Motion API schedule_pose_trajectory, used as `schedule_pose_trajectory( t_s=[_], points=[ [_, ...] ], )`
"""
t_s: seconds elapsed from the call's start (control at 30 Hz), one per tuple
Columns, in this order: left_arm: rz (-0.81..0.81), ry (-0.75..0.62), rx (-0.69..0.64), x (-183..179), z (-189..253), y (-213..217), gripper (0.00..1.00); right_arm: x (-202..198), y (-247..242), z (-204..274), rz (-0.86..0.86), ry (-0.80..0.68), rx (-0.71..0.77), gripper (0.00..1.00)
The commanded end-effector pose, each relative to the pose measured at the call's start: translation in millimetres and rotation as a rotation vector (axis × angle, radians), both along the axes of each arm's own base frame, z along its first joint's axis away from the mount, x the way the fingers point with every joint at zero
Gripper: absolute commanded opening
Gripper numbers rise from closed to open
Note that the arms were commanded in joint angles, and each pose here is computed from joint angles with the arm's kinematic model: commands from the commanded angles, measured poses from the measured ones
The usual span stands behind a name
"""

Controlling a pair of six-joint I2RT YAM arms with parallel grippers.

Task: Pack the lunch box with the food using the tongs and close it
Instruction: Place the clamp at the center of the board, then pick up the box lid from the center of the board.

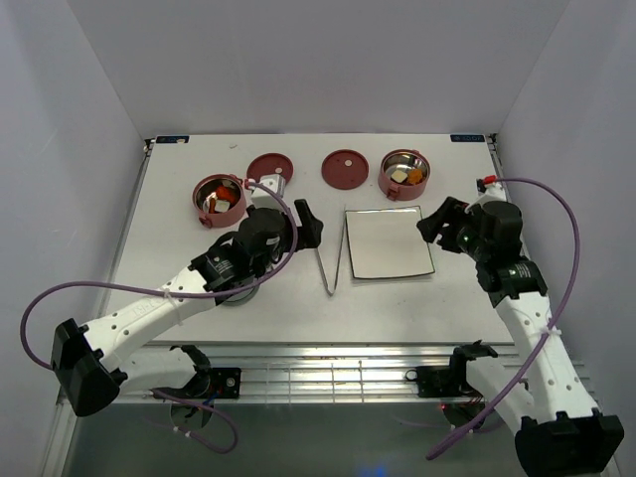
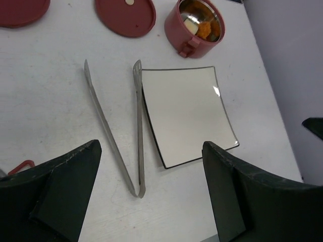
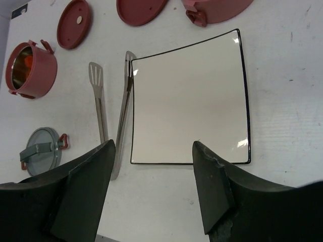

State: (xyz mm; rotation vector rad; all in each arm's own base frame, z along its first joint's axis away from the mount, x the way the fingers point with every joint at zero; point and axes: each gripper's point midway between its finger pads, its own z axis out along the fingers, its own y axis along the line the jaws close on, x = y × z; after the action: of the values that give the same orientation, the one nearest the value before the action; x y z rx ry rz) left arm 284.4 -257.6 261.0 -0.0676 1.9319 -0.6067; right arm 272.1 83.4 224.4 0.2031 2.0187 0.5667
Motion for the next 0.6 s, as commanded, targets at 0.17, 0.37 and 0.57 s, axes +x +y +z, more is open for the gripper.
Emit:
schedule_pose_trajectory(
  t_s=[0.17,0.37,0.57],
  points=[
    [-0.082,0.028,0.062,-24,-40,13,0.91,74,41,31,-0.023,-0.057,-0.144,0.72],
    [-0.049,-0.012,0.102,-24,-70,29,0.91,126,48,28,-0.041,-0.079,-0.225,0.74],
    [0.034,-0.026,0.151,-19,-78,47,0.91,187,76,15,0.06,-0.107,-0.309,0.74]
  ],
)
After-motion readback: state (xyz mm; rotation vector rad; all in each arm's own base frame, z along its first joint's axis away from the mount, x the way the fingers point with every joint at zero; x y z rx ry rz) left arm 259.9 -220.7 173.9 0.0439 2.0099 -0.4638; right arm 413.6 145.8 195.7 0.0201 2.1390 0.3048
